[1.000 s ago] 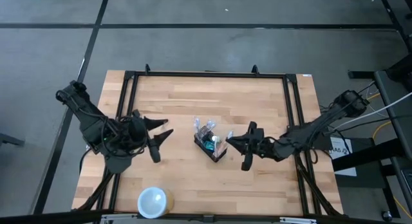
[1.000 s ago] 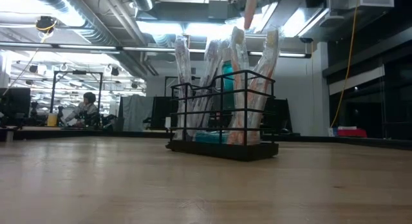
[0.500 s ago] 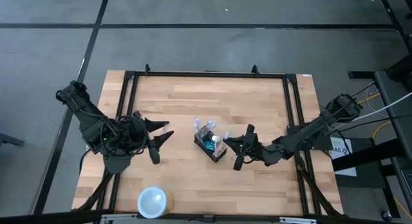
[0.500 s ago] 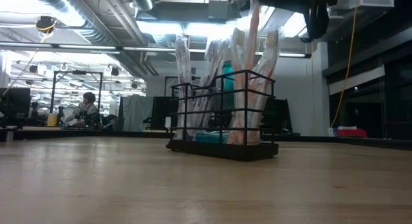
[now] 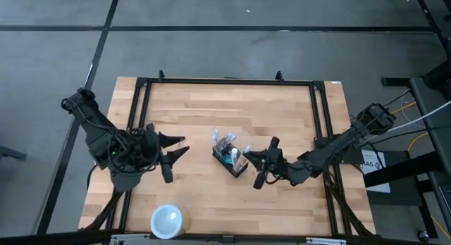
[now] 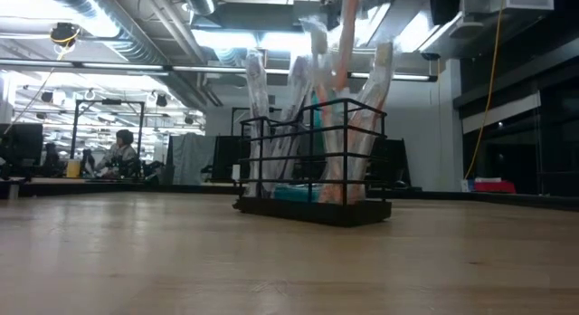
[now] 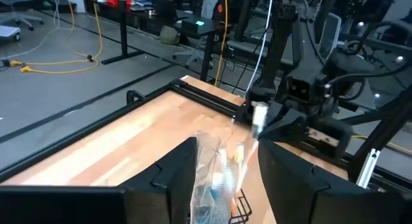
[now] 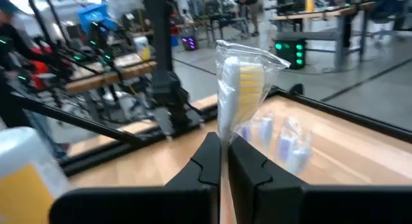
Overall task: Pick & Place toothbrushing station
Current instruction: Put the orange toothbrush into the wire organizer
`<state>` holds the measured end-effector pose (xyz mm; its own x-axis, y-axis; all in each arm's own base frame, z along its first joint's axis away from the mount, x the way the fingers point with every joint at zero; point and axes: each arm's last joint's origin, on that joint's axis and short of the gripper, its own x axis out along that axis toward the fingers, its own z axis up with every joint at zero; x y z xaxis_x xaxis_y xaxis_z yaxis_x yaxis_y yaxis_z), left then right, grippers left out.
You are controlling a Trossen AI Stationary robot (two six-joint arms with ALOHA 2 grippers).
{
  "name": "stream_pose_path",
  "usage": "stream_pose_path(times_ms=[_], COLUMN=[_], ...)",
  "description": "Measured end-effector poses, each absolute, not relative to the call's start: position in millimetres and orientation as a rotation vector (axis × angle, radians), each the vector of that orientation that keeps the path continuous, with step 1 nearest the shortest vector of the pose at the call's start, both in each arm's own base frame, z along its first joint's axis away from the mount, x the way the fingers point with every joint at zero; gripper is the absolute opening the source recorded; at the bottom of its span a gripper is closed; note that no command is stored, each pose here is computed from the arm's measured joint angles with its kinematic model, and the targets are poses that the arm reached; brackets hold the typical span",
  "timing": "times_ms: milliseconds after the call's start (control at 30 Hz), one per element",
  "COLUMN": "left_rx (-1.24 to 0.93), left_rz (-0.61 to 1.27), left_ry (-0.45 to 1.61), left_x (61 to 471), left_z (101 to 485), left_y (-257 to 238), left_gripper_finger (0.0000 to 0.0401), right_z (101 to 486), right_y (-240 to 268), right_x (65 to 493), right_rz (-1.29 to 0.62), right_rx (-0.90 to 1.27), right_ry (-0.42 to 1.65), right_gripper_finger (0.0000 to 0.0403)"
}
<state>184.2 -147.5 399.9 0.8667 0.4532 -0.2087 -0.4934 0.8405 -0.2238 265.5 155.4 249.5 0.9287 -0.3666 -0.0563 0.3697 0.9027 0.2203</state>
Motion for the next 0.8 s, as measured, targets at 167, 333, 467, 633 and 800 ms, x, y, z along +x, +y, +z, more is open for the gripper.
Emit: stream_pose_path(times_ms=[167, 333, 467, 633, 800], left_rx=[-0.274, -0.288, -0.291, -0.297, -0.297], left_rz=[0.490, 0.484, 0.476, 0.477, 0.473], left_ry=[0.148, 0.145, 0.145, 0.143, 0.145], left_x=[181.7, 180.6, 179.1, 179.1, 178.7], left_z=[400.1, 400.1, 400.1, 400.2, 400.1], left_y=[-150.3, -151.7, -153.4, -153.4, -153.9], left_gripper_finger=[0.0159, 0.0157, 0.0157, 0.0157, 0.0152], right_z=[250.6, 248.7, 248.2, 245.8, 235.7], right_y=[161.6, 165.4, 166.0, 164.0, 162.9], right_x=[261.1, 256.2, 255.4, 256.8, 257.6], right_rz=[-0.421, -0.475, -0.484, -0.493, -0.487], right_rx=[0.224, 0.205, 0.202, 0.194, 0.211], right_ry=[0.016, 0.018, 0.019, 0.031, 0.079], right_gripper_finger=[0.0011, 0.0011, 0.0011, 0.0011, 0.0011])
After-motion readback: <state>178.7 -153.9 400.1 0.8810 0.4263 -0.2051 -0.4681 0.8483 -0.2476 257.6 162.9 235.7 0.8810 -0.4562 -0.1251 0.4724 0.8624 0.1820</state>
